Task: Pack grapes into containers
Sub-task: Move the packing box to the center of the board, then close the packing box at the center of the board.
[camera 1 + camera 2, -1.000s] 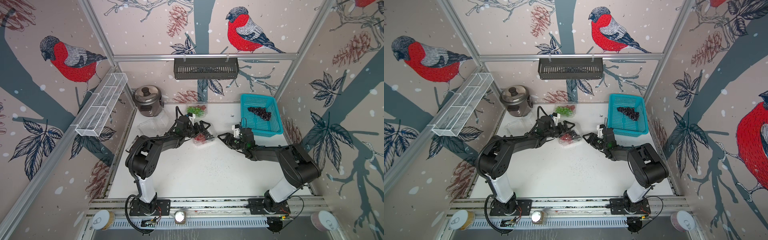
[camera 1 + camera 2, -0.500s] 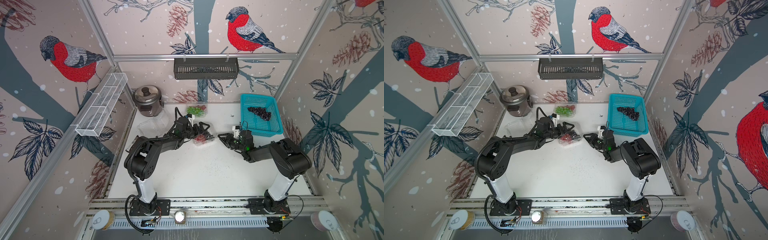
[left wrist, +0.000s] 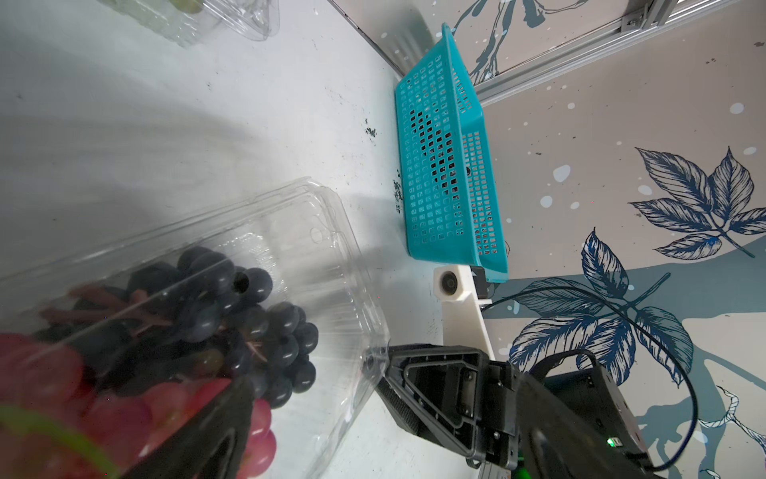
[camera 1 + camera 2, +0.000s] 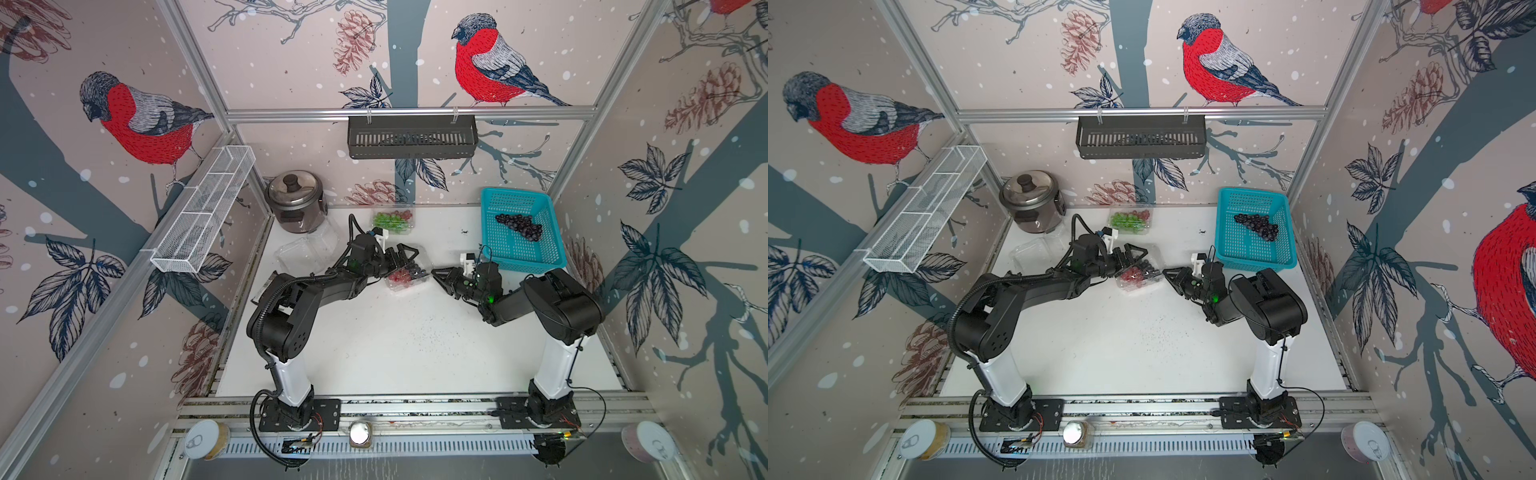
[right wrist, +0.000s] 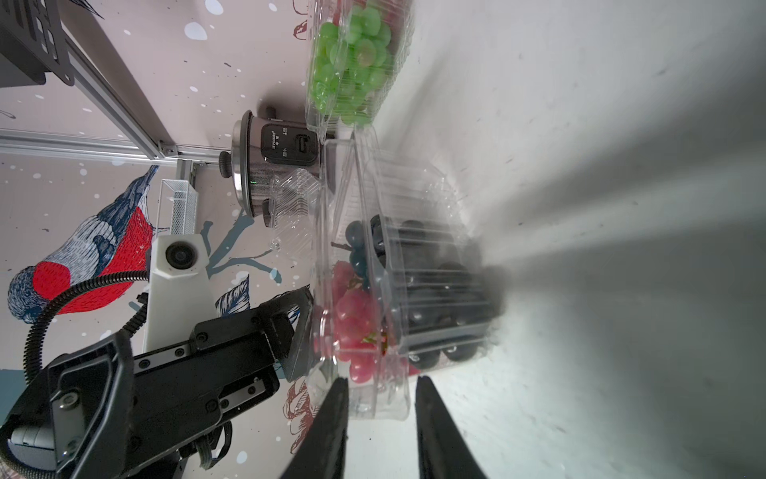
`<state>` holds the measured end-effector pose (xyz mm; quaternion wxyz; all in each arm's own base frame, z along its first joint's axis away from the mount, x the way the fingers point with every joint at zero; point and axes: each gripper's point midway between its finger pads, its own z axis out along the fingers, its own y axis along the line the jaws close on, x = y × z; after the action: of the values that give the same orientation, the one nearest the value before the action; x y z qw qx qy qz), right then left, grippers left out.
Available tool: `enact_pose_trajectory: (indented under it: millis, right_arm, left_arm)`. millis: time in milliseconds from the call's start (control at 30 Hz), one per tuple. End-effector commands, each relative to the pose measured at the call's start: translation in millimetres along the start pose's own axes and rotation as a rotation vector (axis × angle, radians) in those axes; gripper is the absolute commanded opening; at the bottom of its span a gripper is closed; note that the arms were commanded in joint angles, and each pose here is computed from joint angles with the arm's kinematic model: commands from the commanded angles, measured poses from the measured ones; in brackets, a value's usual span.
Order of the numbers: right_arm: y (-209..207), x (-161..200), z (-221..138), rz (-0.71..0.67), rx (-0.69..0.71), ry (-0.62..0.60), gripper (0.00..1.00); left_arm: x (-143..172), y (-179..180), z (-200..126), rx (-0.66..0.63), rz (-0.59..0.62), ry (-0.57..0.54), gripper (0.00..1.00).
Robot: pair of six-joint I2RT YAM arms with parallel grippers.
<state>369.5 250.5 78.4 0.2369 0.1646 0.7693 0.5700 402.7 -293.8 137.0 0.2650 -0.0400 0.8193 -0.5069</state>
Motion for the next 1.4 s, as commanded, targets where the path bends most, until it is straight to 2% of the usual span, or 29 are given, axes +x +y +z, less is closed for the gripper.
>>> enact_pose_trajectory:
  millis: [0, 267, 667, 1200, 1367]
  right_arm:
    - [12.3, -1.4, 1.3, 0.012, -0.069, -0.006, 0.28]
    - [8.0, -3.2, -1.0, 0.055, -0.096, -0.034, 0.25]
    - [6.4, -12.0, -8.6, 0.078, -0.114, -0.092, 0.27]
    - [0.3, -11.1, 2.6, 0.097, -0.117, -0.074, 0.25]
    - [-2.1, -10.0, 3.9, 0.102, -0.114, -0.072, 0.22]
  left_arm:
    - [-1.6, 0.6, -3.0, -0.005, 0.009, -0.005, 0.97]
    - [-3.3, 5.6, -5.3, -0.017, 0.005, -0.007, 0.97]
    - [-4.2, 8.1, -5.3, -0.021, 0.002, -0.007, 0.97]
    - [-2.0, 10.5, -5.0, -0.023, -0.001, -0.003, 0.97]
    - [-2.8, 10.8, -5.4, -0.023, -0.001, -0.003, 0.97]
